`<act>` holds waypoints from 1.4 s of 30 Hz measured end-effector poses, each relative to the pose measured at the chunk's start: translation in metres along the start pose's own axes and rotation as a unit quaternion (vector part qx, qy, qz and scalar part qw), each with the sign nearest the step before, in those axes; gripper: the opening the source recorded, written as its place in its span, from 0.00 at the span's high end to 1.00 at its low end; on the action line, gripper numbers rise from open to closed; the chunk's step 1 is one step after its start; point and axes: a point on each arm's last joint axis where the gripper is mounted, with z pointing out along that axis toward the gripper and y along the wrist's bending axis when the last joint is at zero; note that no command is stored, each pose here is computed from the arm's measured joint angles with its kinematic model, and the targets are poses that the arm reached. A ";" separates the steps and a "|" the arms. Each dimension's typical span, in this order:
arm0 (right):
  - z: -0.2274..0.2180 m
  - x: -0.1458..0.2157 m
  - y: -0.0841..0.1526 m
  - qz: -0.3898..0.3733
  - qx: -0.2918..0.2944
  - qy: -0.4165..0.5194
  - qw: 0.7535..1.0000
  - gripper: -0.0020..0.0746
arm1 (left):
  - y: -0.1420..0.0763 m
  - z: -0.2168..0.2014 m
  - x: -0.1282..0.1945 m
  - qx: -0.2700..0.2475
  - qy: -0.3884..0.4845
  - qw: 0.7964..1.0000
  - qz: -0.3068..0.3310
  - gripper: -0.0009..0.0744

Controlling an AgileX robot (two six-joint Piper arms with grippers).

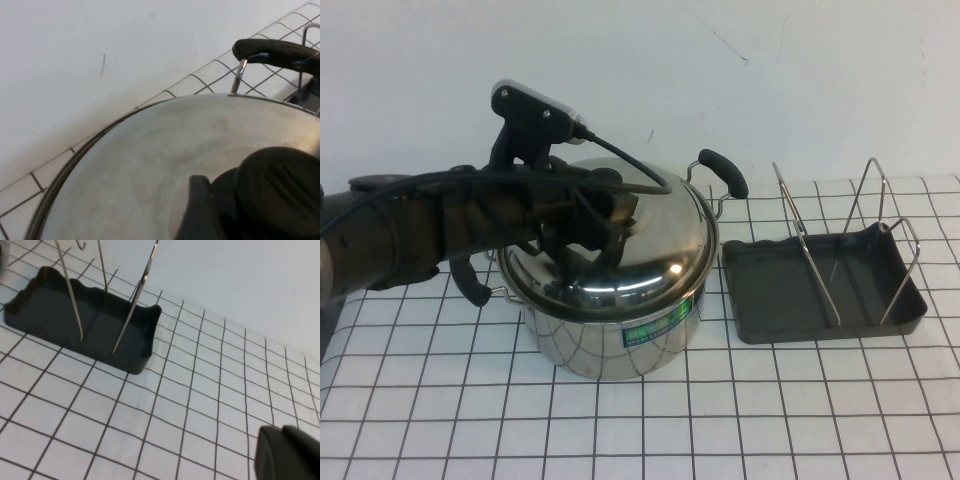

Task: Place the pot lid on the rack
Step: Open the pot, then hand over the pot lid

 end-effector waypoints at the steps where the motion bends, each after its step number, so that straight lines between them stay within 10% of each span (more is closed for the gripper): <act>1: 0.000 0.000 0.000 0.000 0.000 0.000 1.000 0.98 | 0.000 0.000 0.000 0.000 0.000 1.000 0.000 0.38; 5: 0.000 0.000 0.000 0.000 0.000 0.000 1.000 0.98 | 0.000 0.000 -0.002 0.000 -0.003 1.000 -0.003 0.54; 29: -0.001 -0.011 0.001 0.044 -0.009 -0.059 0.997 0.98 | -0.045 -0.103 -0.077 0.071 -0.168 0.981 0.071 0.54; 36: -0.024 -0.058 0.001 0.313 -0.116 -0.262 0.906 0.98 | -0.084 -0.158 -0.110 0.208 -0.253 0.934 0.144 0.54; 42: -0.038 -0.082 0.008 0.358 -0.235 -0.321 0.845 0.85 | -0.101 -0.162 -0.111 0.266 -0.250 0.920 0.144 0.54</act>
